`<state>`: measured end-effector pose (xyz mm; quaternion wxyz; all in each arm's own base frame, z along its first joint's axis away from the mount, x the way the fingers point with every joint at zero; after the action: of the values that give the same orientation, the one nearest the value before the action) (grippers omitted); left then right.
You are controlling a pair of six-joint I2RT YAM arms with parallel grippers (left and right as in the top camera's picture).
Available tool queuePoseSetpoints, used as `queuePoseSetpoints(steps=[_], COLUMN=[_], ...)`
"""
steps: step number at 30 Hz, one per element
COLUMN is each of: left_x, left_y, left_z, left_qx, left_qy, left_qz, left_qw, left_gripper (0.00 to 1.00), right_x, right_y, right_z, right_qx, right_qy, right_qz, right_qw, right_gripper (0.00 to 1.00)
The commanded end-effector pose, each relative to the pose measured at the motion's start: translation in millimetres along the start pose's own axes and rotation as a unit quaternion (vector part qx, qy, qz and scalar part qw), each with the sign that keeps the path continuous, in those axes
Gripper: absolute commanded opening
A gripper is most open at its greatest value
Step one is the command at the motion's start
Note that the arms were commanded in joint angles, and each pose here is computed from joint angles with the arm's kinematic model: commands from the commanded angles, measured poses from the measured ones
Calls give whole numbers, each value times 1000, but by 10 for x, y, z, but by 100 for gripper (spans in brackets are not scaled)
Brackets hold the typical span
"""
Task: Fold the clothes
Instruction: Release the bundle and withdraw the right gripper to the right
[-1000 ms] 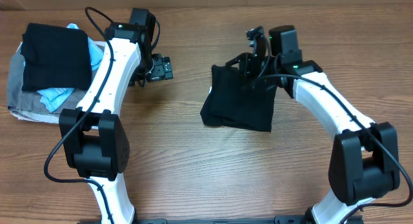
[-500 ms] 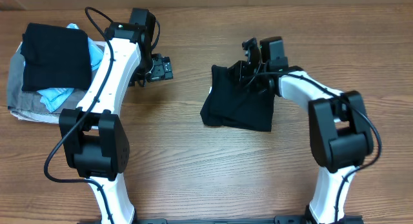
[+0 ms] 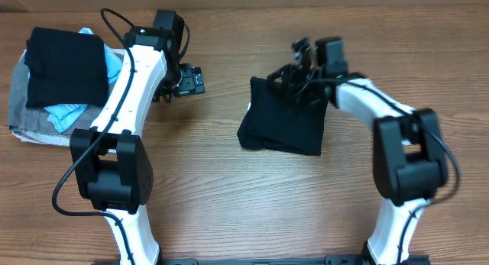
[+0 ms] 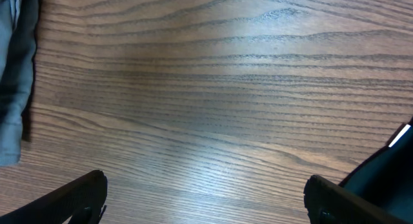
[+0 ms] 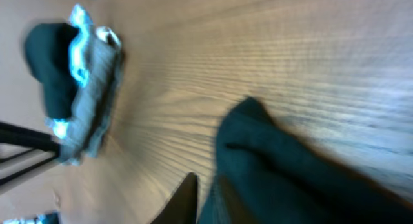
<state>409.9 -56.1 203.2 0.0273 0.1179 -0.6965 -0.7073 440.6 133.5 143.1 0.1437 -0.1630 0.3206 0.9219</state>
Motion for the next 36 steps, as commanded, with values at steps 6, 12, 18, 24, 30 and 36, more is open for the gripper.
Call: queuePoseSetpoints(steps=[6,12,18,24,30,36], left_x=[8,8,8,8,8,8], left_y=[4,4,4,4,4,4], left_z=[6,6,6,6,6,6], left_qx=[-3,-3,-3,-3,-3,-3], left_qy=[5,5,5,5,5,5], left_qz=[-1,-1,-1,-1,-1,-1], left_qw=[1000,1000,1000,1000,1000,1000], left_gripper=[100,100,100,100,100,100], right_x=[-435,-179,109,156,159,158], right_y=[1437,2196,2748,2944,2956,2956], right_z=[334,-378,-811,-933,-940,-940], right_qx=[82,320,468,476,476,476], right_qy=[-28,-179,-266,-290,-292,-292], right_qz=[-121,-139,-131,-145,-146,-146], right_qw=[989,920,833,818,817,817], right_gripper=[53,100,100,100,100,100])
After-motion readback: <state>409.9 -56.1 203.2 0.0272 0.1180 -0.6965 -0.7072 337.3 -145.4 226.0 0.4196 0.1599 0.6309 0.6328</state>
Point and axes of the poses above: each gripper's point midway between its finger pads, its own y axis back along the fingers, its own z axis along the line the jaws close on, x = y × z, the point moved 10 cm from there along y, back along the fingers, and after that the axes turned 1 degree about -y, right-handed, at the moved point
